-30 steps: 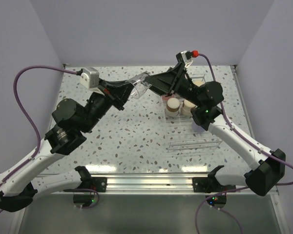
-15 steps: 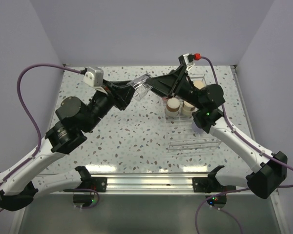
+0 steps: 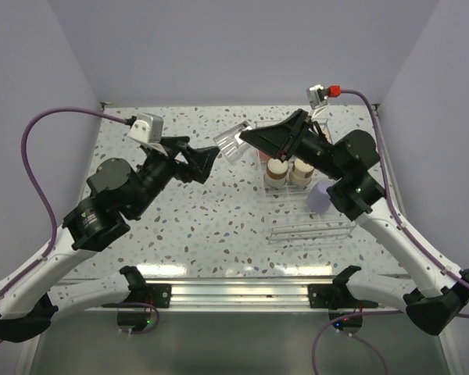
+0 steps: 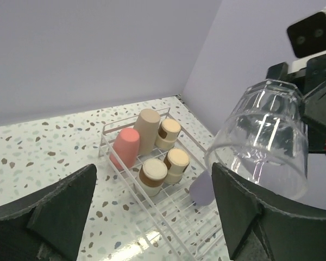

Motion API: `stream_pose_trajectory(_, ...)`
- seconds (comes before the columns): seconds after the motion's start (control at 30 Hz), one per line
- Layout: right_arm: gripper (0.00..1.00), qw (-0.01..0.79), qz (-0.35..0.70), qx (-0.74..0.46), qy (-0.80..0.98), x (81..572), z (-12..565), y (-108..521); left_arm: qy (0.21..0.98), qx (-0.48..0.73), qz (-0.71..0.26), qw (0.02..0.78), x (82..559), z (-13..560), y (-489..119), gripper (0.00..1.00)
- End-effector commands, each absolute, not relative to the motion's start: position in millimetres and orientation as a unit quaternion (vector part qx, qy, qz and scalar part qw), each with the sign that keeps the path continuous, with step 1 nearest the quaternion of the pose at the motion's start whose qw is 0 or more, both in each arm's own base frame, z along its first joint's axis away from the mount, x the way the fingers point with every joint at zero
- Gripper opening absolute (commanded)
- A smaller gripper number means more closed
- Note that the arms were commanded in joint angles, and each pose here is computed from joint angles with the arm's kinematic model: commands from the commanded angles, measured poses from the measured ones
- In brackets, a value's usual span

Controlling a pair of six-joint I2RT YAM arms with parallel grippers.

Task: Load the cups into the dish rack

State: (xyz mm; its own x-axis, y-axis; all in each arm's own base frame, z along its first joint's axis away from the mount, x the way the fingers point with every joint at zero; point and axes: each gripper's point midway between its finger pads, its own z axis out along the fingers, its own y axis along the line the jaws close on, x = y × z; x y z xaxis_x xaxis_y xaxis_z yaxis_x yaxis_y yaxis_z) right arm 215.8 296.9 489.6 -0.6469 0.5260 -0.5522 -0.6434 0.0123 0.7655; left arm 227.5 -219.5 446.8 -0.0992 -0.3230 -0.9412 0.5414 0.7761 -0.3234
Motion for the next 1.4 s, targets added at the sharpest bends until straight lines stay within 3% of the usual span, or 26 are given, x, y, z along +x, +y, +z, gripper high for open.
stream_pose_trajectory(0.0, 0.00, 0.513, 0.622, -0.083, 0.586, 215.9, 507.7, 272.3, 0.673, 0.052, -0.301, 0.674, 226.5, 449.1, -196.6, 0.90)
stream_pose_trajectory(0.2, 0.00, 0.587, 0.407, -0.100, 0.692, 240.7, 461.3, 223.8, 0.691, 0.043, -0.277, 0.666, 225.6, 437.0, -184.4, 0.93)
stream_pose_trajectory(0.6, 0.00, 0.528, 0.106, -0.087, 0.838, 271.3, 336.3, 145.6, 0.718, 0.047, -0.251, 0.647, 231.9, 408.9, -187.4, 1.00)
stream_pose_trajectory(1.07, 0.00, 0.447, 0.054, -0.064, 0.891, 276.9, 215.8, 143.2, 0.736, 0.059, -0.226, 0.635, 235.2, 392.5, -187.8, 1.00)
stream_pose_trajectory(1.37, 0.00, 0.448, 0.043, -0.060, 0.891, 285.3, 180.5, 144.2, 0.739, 0.073, -0.210, 0.636, 242.1, 397.2, -193.5, 1.00)
